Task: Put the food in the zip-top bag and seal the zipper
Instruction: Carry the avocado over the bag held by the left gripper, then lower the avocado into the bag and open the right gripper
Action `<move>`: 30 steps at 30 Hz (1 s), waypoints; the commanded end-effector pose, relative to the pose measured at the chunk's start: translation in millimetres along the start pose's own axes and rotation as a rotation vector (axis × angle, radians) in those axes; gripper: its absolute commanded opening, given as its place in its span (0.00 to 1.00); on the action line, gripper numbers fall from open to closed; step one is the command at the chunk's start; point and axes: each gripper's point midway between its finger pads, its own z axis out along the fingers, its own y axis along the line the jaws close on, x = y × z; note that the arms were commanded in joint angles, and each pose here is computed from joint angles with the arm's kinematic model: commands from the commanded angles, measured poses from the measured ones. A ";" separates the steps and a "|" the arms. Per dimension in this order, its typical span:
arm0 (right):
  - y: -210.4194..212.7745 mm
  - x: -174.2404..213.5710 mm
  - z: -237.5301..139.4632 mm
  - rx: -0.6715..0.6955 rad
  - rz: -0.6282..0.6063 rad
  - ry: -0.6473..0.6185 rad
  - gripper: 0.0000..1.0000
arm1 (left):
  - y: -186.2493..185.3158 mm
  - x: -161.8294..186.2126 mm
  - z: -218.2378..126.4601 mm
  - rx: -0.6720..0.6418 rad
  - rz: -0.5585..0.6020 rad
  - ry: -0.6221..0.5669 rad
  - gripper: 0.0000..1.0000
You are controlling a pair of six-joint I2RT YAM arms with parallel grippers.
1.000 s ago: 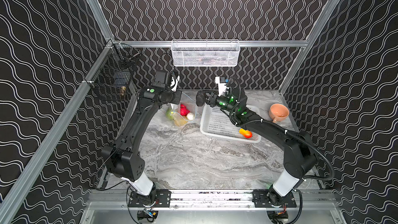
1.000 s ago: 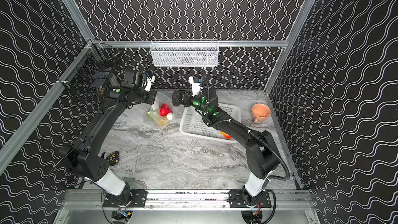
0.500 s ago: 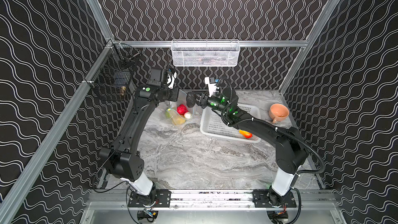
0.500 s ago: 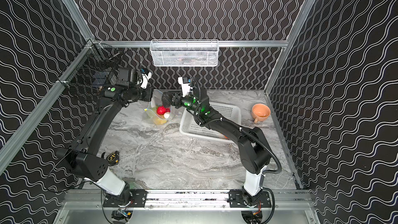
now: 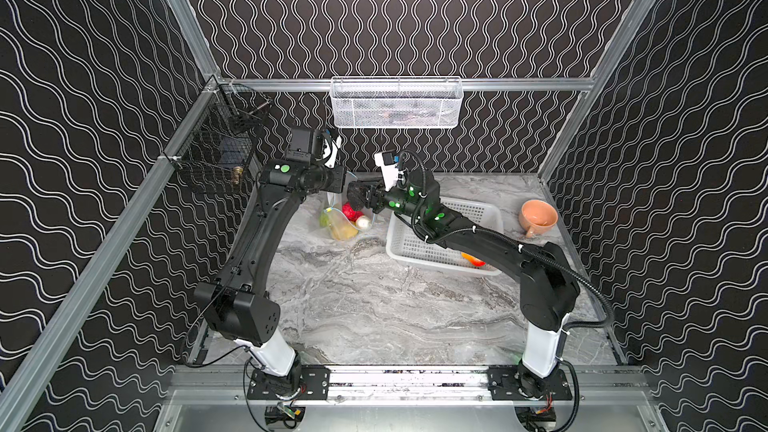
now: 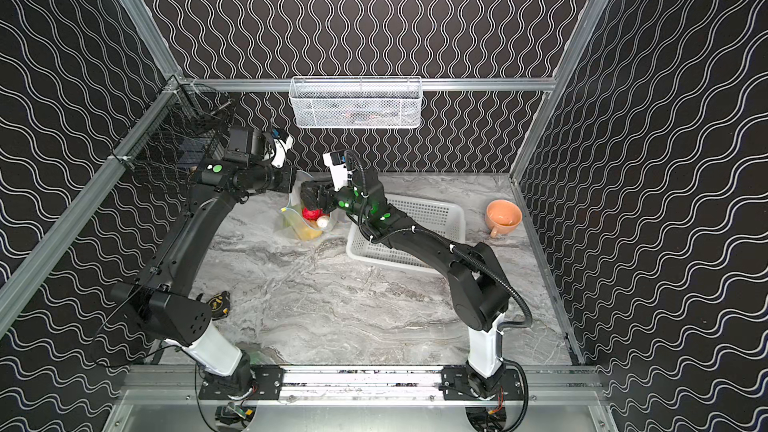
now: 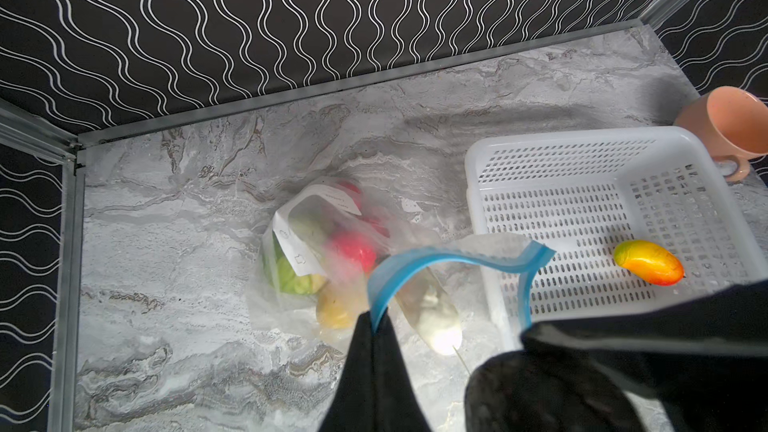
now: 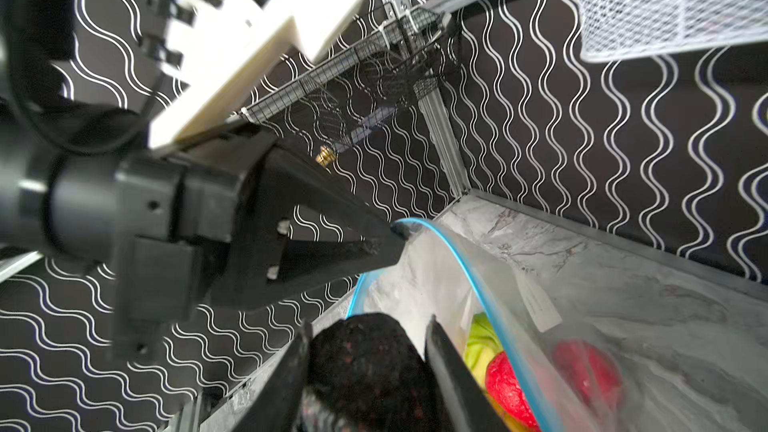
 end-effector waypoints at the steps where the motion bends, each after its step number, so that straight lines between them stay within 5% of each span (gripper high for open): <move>1: -7.9 1.9 7.1 0.028 -0.004 0.003 0.23 | -2.1 -4.6 -1.9 0.013 -0.008 -0.018 0.00; 14: -26.1 23.4 17.9 0.088 0.053 0.047 0.35 | -1.5 -3.6 0.5 0.009 -0.009 -0.012 0.00; 16: -27.0 25.5 21.3 0.088 0.057 0.057 0.44 | -0.7 -3.5 0.5 0.007 -0.009 -0.011 0.00; 19: -30.8 28.0 26.0 0.104 0.067 0.072 0.72 | -1.2 -3.4 1.0 0.008 -0.010 -0.011 0.00; 21: -35.6 28.7 26.4 0.128 0.079 0.077 0.80 | -0.6 -3.4 2.0 0.007 -0.010 -0.009 0.00; 30: -24.4 12.6 7.7 0.128 0.070 0.034 0.91 | -0.8 -5.5 1.3 0.006 -0.011 -0.012 0.00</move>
